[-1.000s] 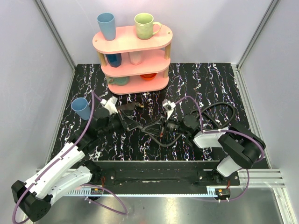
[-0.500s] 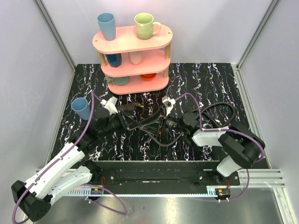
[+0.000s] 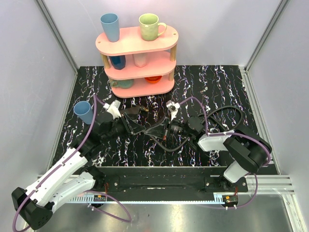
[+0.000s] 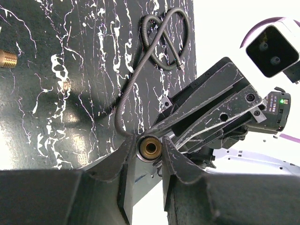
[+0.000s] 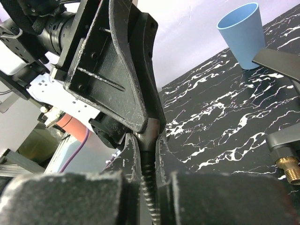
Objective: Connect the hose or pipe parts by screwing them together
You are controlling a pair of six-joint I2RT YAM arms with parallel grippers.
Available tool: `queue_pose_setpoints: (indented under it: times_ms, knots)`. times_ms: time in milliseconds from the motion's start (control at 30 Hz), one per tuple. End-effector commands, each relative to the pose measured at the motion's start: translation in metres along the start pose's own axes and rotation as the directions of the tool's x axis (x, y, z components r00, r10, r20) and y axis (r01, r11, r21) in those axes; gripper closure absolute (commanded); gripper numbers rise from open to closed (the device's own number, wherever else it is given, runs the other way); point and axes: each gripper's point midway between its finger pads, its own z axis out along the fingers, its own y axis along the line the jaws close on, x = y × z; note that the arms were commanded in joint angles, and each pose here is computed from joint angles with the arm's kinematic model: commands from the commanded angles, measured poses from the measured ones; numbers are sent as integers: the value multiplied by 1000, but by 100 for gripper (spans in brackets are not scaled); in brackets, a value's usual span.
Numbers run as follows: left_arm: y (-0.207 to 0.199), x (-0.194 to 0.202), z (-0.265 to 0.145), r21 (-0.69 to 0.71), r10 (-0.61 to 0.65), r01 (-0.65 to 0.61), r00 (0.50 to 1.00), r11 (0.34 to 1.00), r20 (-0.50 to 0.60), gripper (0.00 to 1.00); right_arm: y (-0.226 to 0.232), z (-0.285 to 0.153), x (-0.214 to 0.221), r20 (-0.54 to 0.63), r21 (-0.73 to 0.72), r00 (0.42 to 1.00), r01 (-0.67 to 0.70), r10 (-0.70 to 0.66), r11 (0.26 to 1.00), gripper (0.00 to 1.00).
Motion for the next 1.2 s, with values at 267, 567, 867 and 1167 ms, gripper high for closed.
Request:
queue_pose_setpoints:
  times_ms: [267, 567, 867, 1167]
  knots:
    - [5, -45, -20, -149, 101, -73, 977, 986, 189, 11, 30, -16, -49, 221, -6, 951, 222, -215, 975, 100]
    - [60, -90, -15, -504, 288, -159, 939, 849, 189, 14, -1, -46, -59, 139, 311, 928, 290, -345, 905, 100]
    - [92, -106, 42, -565, 248, -71, 938, 822, 242, 14, 8, -76, -64, 95, 391, 894, 372, -439, 842, 100]
    - [112, -88, 82, -598, 318, -173, 937, 783, 147, 16, 16, -93, -57, 62, 404, 881, 408, -470, 818, 100]
